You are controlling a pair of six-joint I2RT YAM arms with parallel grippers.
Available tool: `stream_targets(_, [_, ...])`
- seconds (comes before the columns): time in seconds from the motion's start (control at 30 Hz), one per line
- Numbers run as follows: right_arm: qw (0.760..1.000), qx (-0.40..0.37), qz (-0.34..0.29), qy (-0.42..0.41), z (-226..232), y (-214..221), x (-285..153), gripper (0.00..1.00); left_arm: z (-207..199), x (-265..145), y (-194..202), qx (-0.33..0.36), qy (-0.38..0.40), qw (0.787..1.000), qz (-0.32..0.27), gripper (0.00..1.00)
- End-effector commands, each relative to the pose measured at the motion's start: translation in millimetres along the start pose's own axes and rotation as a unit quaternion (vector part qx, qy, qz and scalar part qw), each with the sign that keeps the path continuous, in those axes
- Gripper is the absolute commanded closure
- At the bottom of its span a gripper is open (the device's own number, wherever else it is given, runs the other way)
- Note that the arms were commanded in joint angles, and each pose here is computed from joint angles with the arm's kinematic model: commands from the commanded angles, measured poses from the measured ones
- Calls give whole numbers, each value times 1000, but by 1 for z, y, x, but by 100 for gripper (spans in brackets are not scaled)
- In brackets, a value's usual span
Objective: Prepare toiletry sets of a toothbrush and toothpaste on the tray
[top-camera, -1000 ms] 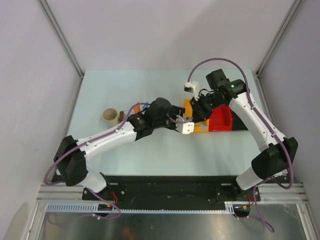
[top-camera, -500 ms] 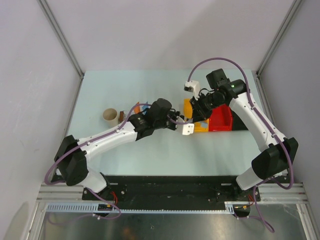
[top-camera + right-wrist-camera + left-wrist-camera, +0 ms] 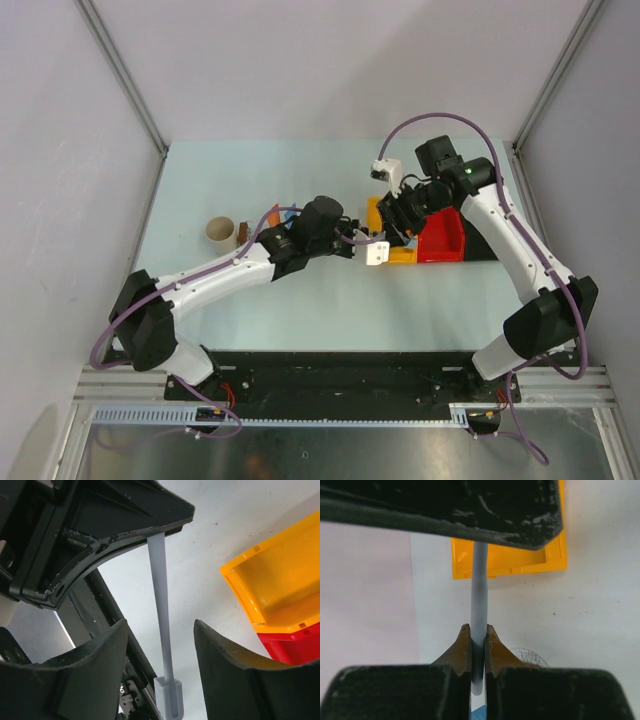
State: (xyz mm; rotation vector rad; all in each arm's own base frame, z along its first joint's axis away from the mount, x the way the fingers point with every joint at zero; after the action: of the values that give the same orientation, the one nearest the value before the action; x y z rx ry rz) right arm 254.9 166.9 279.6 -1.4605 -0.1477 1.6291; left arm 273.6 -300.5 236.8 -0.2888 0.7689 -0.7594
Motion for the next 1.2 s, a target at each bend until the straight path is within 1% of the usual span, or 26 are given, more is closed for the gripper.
stream_targets(0.0, [998,-18,-56,29,2,-20,-32,37,18,-9,-16,-24,-37,999,-26,100])
stream_targets(0.07, [996,-22,-74,37,0,-28,-40,33,15,-10,-14,-26,-34,999,-26,100])
stream_targets(0.13, [994,-18,-91,54,-5,-32,-50,32,12,-11,-13,-34,-32,999,-26,100])
stream_targets(0.27, [985,-21,-147,93,-12,-48,-79,30,10,-12,-11,-60,-36,997,-20,100])
stream_targets(0.3, [982,-10,-160,102,-16,-48,-86,30,10,-13,-11,-82,-38,996,-21,100])
stream_targets(0.37, [973,-18,-194,120,-16,-55,-100,30,14,-15,-13,-110,-42,993,-28,100])
stream_targets(0.4, [971,-18,-204,126,-16,-55,-104,30,16,-17,-16,-136,-44,989,-38,100])
stream_targets(0.43, [966,-8,-216,139,-19,-56,-110,30,19,-19,-17,-150,-47,987,-43,100])
stream_targets(0.57, [947,-29,-271,169,-12,-64,-131,28,33,-28,-25,-212,-60,973,-67,100])
stream_targets(0.6, [943,-34,-281,173,-7,-64,-137,28,37,-31,-29,-236,-64,967,-76,100])
stream_targets(0.67, [937,-41,-298,177,-3,-66,-142,27,42,-34,-30,-260,-67,960,-84,100])
stream_targets(0.73, [931,-51,-312,181,3,-68,-147,27,50,-37,-33,-301,-69,946,-98,100])
stream_targets(0.77, [930,-49,-317,181,4,-68,-148,26,52,-38,-34,-329,-68,936,-105,100])
stream_targets(0.87, [926,-55,-328,177,8,-70,-151,26,67,-46,-36,-372,-74,917,-127,100])
stream_targets(0.97, [927,-57,-336,159,9,-71,-148,26,79,-56,-41,-420,-79,890,-160,100])
stream_targets(1.03, [925,-65,-348,139,13,-76,-147,26,86,-65,-45,-434,-85,879,-180,100])
stream_targets(1.07, [925,-64,-351,132,13,-76,-145,26,89,-68,-50,-446,-82,869,-197,100])
stream_targets(1.1, [926,-62,-354,114,16,-78,-143,26,90,-71,-53,-451,-80,865,-207,100])
stream_targets(1.13, [922,-70,-364,108,17,-82,-143,26,94,-75,-56,-458,-79,858,-220,100])
stream_targets(1.17, [923,-74,-366,94,20,-84,-140,26,94,-77,-62,-475,-63,846,-233,100])
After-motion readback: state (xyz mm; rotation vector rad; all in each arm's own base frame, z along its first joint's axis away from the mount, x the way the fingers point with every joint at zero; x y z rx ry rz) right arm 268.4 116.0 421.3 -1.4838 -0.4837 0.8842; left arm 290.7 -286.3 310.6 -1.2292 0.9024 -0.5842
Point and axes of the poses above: each gripper's point midway between its finger pads, its own x axis out along the fingers, its own z axis along the line the jaws close on, y = z × x, the point moved 6 cm from there along -x, back along the fingers
